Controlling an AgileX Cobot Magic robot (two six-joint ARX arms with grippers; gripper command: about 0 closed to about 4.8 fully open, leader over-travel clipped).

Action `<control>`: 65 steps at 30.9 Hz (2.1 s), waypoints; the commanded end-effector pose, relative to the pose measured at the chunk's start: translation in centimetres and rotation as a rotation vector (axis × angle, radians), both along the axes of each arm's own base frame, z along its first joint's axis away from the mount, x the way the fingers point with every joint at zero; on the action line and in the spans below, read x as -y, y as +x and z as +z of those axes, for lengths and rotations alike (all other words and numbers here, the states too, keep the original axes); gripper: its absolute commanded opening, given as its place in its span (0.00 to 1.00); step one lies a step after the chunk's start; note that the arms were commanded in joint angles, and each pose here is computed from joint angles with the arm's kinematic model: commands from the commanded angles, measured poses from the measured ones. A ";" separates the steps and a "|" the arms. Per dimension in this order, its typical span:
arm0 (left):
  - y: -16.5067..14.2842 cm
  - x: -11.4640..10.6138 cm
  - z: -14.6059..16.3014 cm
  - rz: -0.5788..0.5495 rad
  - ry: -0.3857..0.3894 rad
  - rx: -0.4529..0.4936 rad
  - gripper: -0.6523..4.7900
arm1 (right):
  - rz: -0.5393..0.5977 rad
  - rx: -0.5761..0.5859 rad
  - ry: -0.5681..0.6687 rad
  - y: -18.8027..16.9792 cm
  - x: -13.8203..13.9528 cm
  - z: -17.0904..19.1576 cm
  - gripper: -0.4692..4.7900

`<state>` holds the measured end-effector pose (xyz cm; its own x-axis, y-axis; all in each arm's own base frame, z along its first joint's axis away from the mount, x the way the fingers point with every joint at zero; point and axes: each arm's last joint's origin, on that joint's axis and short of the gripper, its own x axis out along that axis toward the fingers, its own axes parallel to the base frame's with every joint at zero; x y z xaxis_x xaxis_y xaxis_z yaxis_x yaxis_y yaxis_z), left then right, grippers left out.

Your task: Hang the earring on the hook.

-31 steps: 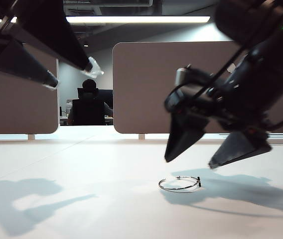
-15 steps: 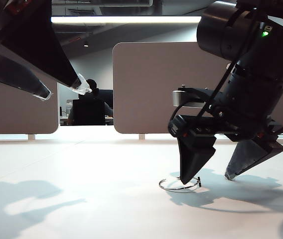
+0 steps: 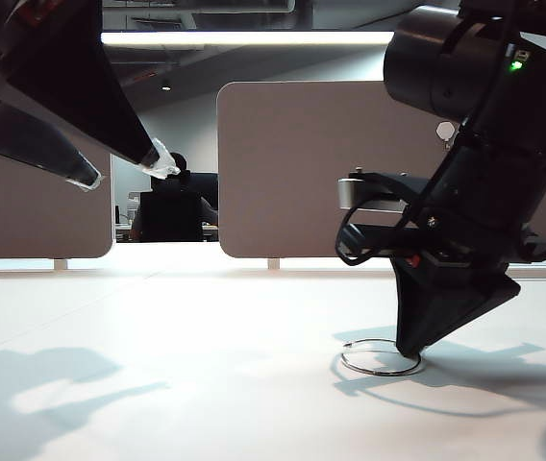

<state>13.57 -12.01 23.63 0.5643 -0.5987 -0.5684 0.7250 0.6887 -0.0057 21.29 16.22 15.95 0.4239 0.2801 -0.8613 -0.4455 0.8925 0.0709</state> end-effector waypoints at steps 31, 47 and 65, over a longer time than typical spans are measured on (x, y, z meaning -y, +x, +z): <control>7.9 3.2 13.5 0.132 -0.374 0.497 0.97 | -0.133 1.066 -0.118 17.4 12.0 25.2 0.08; 16.4 7.5 8.0 0.177 -0.288 0.345 0.97 | -0.158 1.145 -0.398 32.5 18.2 17.3 0.08; 17.5 7.6 7.0 0.197 -0.295 0.336 0.97 | -0.064 1.194 -0.317 36.3 19.0 13.6 0.08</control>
<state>31.04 -19.58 30.35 0.8067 -0.5657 -0.1708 0.5732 0.8194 -0.0061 57.68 -2.87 28.75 0.9971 0.0762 -0.0006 -0.0629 0.8189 -0.5704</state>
